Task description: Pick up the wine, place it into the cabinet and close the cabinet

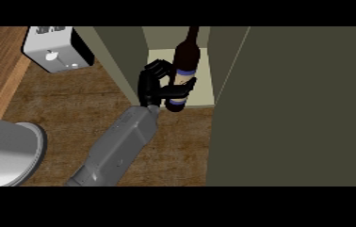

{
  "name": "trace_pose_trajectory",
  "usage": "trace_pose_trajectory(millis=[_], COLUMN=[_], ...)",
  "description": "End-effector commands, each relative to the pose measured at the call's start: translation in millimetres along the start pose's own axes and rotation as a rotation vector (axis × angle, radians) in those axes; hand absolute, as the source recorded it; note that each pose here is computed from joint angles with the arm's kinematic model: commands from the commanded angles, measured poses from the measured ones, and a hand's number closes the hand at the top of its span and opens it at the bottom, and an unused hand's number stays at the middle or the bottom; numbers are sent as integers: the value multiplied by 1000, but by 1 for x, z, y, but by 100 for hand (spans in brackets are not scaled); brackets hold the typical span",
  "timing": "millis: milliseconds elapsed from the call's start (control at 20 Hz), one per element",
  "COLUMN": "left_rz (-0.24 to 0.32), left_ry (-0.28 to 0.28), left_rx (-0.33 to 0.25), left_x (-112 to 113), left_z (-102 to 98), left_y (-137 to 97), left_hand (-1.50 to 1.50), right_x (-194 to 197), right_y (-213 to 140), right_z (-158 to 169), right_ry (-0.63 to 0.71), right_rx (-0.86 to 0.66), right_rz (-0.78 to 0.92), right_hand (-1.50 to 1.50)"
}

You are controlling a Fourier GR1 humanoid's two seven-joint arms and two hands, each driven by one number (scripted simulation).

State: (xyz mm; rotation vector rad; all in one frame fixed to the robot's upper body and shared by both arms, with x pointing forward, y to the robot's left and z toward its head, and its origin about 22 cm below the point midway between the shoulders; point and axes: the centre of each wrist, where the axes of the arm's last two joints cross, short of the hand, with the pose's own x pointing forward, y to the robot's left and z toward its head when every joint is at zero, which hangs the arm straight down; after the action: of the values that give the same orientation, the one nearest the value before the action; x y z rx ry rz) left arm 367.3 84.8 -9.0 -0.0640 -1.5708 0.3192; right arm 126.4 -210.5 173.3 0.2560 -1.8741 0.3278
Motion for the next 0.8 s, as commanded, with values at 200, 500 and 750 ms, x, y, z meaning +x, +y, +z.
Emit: trace_pose_trajectory(millis=[200,500,750], left_rz=[25,-100,-257], left_ry=[-31,-90,-137], left_rx=[28,80,177], left_x=[30,46,47], left_z=[-32,-50,-58], left_y=[-17,-21,-20], left_hand=[150,150,150], right_x=[27,17,23], right_y=[0,-4,4], right_z=[27,17,20], right_ry=[-42,-68,-71], right_rx=[51,28,63], right_rz=[-60,-86,-81], right_hand=[-150,-150,-150])
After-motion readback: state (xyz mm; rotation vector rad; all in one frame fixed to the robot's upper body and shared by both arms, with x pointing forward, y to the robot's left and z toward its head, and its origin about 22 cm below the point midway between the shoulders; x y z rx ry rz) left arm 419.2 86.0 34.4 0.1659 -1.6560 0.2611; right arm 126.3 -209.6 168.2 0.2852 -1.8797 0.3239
